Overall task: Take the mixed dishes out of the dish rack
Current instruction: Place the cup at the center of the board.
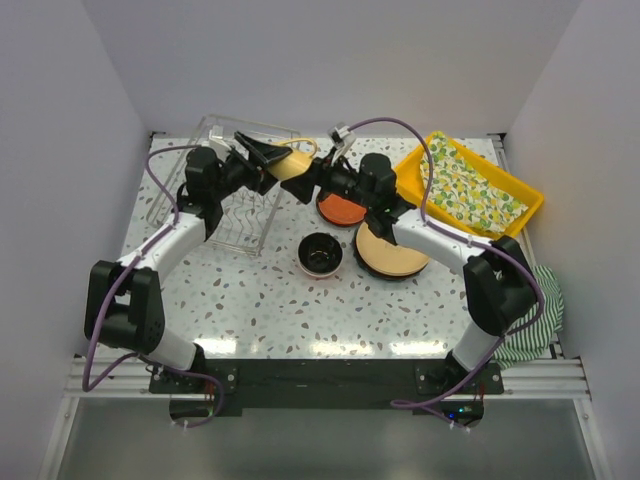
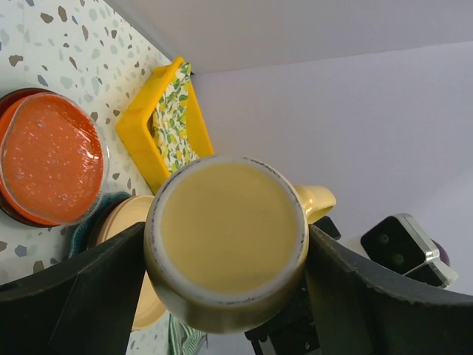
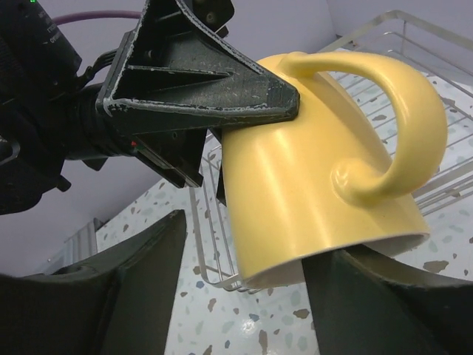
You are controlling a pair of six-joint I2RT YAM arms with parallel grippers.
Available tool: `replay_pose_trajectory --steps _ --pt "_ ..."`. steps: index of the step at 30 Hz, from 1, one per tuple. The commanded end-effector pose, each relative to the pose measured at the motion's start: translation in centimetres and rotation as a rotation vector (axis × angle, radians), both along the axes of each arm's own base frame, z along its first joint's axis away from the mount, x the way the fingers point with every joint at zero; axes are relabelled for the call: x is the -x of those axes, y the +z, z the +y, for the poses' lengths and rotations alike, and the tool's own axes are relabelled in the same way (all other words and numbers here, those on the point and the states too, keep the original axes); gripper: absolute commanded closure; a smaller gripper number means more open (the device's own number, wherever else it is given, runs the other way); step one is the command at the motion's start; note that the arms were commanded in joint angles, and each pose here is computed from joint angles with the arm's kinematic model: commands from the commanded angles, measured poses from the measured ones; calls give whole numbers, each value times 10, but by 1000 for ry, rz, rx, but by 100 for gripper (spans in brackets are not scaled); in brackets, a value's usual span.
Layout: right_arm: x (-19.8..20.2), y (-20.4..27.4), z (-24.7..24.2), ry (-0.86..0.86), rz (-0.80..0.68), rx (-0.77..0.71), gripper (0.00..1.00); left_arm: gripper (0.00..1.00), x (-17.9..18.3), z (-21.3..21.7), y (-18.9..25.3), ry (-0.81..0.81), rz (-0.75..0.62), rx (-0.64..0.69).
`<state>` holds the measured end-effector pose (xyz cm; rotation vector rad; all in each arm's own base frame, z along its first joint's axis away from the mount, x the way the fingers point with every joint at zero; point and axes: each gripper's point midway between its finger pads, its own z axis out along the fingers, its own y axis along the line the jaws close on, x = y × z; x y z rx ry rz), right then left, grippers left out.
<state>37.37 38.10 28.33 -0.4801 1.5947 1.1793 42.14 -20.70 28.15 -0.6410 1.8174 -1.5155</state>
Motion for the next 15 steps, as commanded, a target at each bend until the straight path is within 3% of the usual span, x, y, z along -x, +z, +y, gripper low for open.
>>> replay_pose_trajectory --steps 1,6,8,10,11,15 --pt "6 44 5 57 -106 -74 44 98 16 -6 58 -35 -158 90" --pt "10 46 3 65 -113 -66 71 96 19 -10 53 -47 -149 103" --pt "13 48 1 62 -126 -57 89 93 20 -10 48 -48 -141 100" --pt "12 44 -2 49 -126 -37 100 84 21 -10 46 -48 -146 90" --pt "15 48 -4 48 -135 -36 100 80 21 -9 43 -44 -143 85" --pt "17 48 -13 20 -140 6 100 45 25 -8 32 -42 -134 58"
